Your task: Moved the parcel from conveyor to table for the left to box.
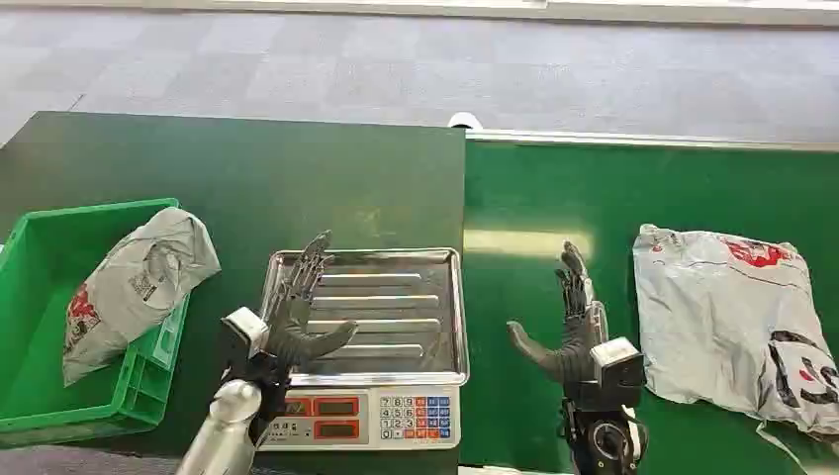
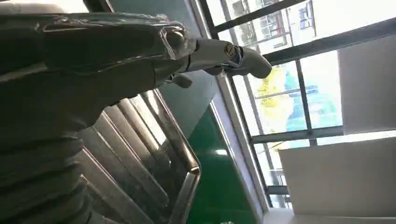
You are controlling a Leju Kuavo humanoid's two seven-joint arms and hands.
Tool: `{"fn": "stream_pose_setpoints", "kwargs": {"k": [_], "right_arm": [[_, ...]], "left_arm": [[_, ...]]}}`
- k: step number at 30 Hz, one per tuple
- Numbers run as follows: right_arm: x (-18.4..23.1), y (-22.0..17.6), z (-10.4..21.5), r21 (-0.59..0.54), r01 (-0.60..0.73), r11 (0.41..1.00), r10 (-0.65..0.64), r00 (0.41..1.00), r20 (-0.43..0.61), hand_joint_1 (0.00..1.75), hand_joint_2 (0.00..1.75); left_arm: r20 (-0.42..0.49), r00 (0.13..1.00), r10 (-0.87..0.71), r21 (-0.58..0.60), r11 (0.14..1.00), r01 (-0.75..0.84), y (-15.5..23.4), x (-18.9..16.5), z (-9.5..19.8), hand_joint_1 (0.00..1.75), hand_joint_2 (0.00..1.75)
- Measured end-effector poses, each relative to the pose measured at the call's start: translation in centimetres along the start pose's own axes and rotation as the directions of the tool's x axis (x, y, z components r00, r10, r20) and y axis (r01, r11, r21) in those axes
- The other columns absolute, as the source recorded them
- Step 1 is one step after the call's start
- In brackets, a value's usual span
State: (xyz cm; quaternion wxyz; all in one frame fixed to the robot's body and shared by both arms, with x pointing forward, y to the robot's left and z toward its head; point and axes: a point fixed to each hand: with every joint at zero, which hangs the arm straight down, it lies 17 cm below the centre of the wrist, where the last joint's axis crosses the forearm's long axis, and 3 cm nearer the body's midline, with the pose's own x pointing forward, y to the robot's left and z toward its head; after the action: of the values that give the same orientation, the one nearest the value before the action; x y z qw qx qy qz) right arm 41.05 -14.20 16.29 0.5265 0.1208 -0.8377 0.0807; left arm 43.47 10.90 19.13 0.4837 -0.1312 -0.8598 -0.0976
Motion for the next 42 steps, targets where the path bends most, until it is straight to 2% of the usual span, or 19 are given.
{"fn": "stream_pose_setpoints", "kwargs": {"k": [10,18,42], "right_arm": [[-0.2,-0.1,0.0,-0.003,-0.006,1.000,0.006,1.000,-0.005,0.00,1.75],[-1.1,-2.5,0.1,-0.066,-0.086,0.994,0.083,0.996,-0.038,0.00,1.75],[-1.5,-3.4,0.3,-0.077,-0.098,0.992,0.095,0.994,-0.049,0.00,1.75]], "left_arm": [[-0.002,1.000,0.000,0.003,1.000,0.000,0.1,-0.1,0.1,0.00,1.75],[-0.002,1.000,-0.006,0.008,1.000,0.006,0.3,-0.2,0.2,0.00,1.75],[-0.002,1.000,-0.007,0.008,1.000,0.007,0.4,-0.2,0.2,0.00,1.75]]}}
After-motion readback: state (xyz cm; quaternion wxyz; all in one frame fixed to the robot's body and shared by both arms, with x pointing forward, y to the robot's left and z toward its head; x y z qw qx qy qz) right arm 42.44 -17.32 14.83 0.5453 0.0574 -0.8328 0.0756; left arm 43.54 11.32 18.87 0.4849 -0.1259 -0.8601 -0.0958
